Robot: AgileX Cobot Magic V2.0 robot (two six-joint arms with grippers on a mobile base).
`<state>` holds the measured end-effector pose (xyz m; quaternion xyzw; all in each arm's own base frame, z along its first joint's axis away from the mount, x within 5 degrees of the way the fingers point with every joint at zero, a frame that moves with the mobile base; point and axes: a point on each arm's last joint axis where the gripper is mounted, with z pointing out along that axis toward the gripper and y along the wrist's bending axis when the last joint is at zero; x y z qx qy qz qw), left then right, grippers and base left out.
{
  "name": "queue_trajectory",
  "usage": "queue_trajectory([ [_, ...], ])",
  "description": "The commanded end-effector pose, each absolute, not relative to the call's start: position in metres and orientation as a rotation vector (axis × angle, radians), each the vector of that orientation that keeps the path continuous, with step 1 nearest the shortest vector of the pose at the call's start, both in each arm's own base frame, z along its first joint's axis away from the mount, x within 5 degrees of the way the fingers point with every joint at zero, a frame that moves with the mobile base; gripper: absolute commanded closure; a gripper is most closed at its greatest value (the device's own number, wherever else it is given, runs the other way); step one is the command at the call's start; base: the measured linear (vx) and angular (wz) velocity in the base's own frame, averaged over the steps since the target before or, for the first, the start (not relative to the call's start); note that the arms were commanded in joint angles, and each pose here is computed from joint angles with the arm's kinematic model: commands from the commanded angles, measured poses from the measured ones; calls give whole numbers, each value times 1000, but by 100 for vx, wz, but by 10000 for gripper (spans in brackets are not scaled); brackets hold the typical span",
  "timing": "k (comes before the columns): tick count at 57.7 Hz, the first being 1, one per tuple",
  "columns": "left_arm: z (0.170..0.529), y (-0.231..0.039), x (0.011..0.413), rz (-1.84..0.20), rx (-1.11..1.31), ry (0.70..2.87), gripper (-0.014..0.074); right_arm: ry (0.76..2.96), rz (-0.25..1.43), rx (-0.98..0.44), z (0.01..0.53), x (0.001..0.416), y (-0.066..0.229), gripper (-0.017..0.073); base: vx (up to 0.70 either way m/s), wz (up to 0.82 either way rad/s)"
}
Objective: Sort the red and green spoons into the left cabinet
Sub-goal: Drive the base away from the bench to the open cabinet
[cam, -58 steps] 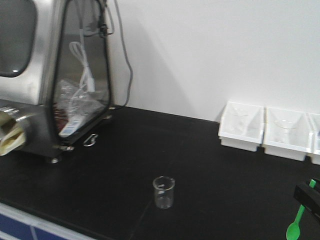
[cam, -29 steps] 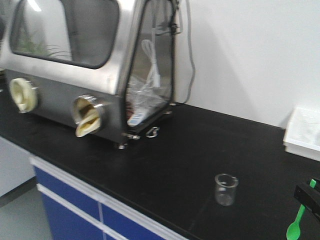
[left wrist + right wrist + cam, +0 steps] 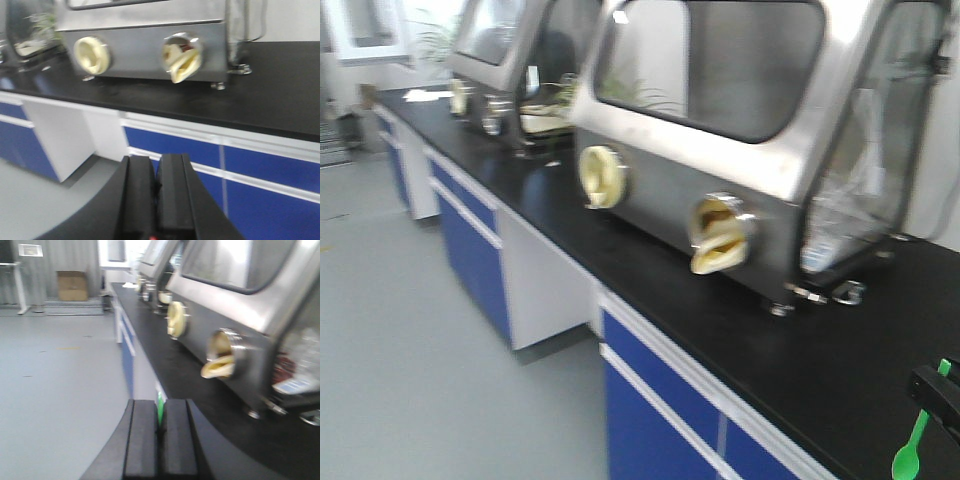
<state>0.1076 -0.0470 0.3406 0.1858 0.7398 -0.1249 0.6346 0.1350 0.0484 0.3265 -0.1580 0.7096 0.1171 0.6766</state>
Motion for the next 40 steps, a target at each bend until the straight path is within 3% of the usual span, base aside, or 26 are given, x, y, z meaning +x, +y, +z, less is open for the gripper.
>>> queue_trajectory([
  [1, 356, -45, 108, -293, 374, 1606, 594, 1559, 287, -358, 337, 134, 50, 562, 13, 71],
  [40, 356, -45, 108, -293, 374, 1607, 594, 1560, 284, -355, 337, 134, 50, 562, 23, 56],
])
